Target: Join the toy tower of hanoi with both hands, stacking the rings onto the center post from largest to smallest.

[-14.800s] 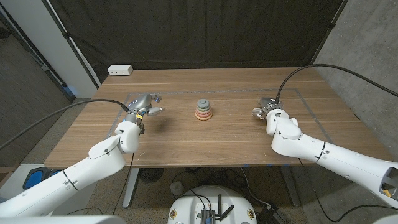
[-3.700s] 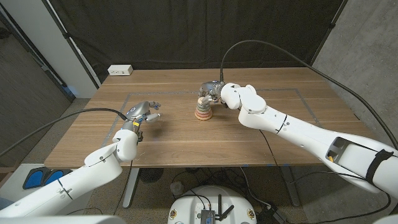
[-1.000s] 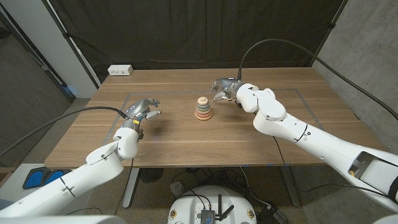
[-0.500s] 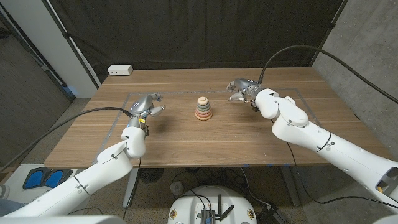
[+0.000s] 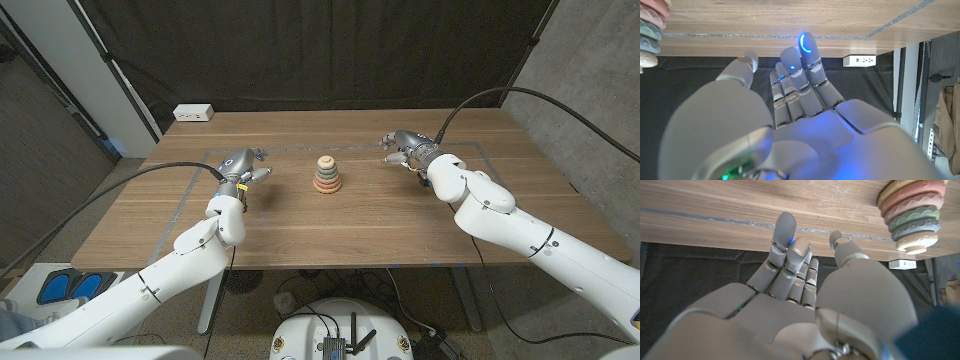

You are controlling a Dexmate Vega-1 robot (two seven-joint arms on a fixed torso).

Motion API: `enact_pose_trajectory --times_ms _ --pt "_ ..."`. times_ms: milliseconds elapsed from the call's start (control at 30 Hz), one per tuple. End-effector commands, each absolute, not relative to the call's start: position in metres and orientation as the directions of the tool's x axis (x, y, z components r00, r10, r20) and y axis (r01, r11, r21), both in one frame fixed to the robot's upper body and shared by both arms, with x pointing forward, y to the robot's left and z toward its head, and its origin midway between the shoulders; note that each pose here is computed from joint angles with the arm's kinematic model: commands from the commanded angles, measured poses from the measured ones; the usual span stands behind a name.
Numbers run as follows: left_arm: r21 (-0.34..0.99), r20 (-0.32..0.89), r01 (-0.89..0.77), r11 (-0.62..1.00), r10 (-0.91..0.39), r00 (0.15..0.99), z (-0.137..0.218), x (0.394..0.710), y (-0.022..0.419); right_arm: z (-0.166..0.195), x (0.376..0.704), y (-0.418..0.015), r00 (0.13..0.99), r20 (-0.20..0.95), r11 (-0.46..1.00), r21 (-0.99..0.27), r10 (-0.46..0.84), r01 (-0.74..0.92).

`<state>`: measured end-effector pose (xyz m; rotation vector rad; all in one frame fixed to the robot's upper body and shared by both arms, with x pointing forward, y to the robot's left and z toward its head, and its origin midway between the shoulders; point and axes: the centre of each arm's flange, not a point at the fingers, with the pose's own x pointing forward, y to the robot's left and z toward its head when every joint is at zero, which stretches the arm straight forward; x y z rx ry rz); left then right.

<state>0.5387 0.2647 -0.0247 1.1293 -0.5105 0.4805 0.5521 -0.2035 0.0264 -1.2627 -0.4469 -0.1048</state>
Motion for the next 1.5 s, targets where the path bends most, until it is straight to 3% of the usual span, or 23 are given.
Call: enact_pose_trajectory --times_ms 33,467,700,1500 --pt "0.708 0.602 -0.581 0.401 0.087 0.794 -0.019 0.538 0.270 -0.007 0.542 -0.231 0.883 0.468 0.375 -0.825 0.034 0.423" --pt "0.662 0.625 -0.594 0.456 0.101 0.774 -0.028 0.541 0.259 -0.031 0.538 -0.265 0.831 0.555 0.366 -0.769 -0.024 0.524" --pt "0.639 0.630 -0.608 0.471 0.134 0.765 -0.033 0.542 0.260 -0.039 0.537 -0.267 0.792 0.610 0.286 -0.754 -0.027 0.591" --pt "0.666 0.621 -0.601 0.442 0.117 0.775 -0.043 0.550 0.256 -0.049 0.539 -0.265 0.780 0.625 0.182 -0.765 -0.025 0.618"
